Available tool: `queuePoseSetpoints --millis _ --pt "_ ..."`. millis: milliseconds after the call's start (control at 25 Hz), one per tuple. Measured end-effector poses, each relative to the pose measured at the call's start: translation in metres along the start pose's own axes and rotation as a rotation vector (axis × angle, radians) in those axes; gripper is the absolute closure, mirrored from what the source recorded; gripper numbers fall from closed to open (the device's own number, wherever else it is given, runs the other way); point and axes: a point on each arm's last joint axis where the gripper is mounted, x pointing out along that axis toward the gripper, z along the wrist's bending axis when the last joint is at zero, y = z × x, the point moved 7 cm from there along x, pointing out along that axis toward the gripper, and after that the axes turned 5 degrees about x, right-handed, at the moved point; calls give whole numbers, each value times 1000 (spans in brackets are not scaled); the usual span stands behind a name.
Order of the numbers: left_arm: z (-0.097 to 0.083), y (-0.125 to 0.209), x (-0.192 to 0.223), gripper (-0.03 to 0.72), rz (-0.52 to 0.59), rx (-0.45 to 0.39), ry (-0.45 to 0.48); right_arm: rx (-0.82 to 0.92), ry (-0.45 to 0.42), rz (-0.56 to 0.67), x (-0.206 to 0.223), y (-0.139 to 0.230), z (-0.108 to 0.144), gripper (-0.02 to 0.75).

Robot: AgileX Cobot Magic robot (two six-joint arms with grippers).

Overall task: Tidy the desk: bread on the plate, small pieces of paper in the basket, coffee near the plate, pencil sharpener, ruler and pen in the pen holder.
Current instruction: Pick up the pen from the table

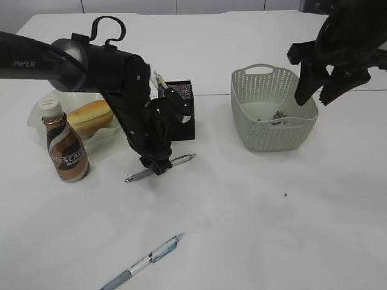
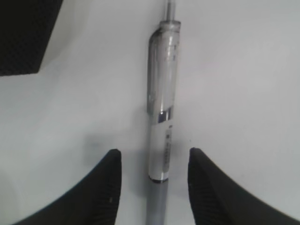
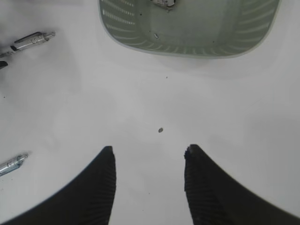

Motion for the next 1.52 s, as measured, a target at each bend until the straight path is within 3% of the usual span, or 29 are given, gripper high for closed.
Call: queuePoseSetpoints --millis 560,760,1000,1160,1520 --pt "-5 1 13 358 -1 -18 26 -5 -1 -6 -1 -1 0 384" --pt "-9 3 12 463 20 -31 57 -8 -3 -24 -6 -5 2 384" --pt "-18 11 10 523 72 -44 113 -9 -5 -29 -7 -6 2 384" --pt "-25 17 9 616 111 -52 153 -9 -9 -29 -7 -6 3 384" --pt "-39 17 2 624 144 -96 258 -9 -10 -29 -7 -6 3 384"
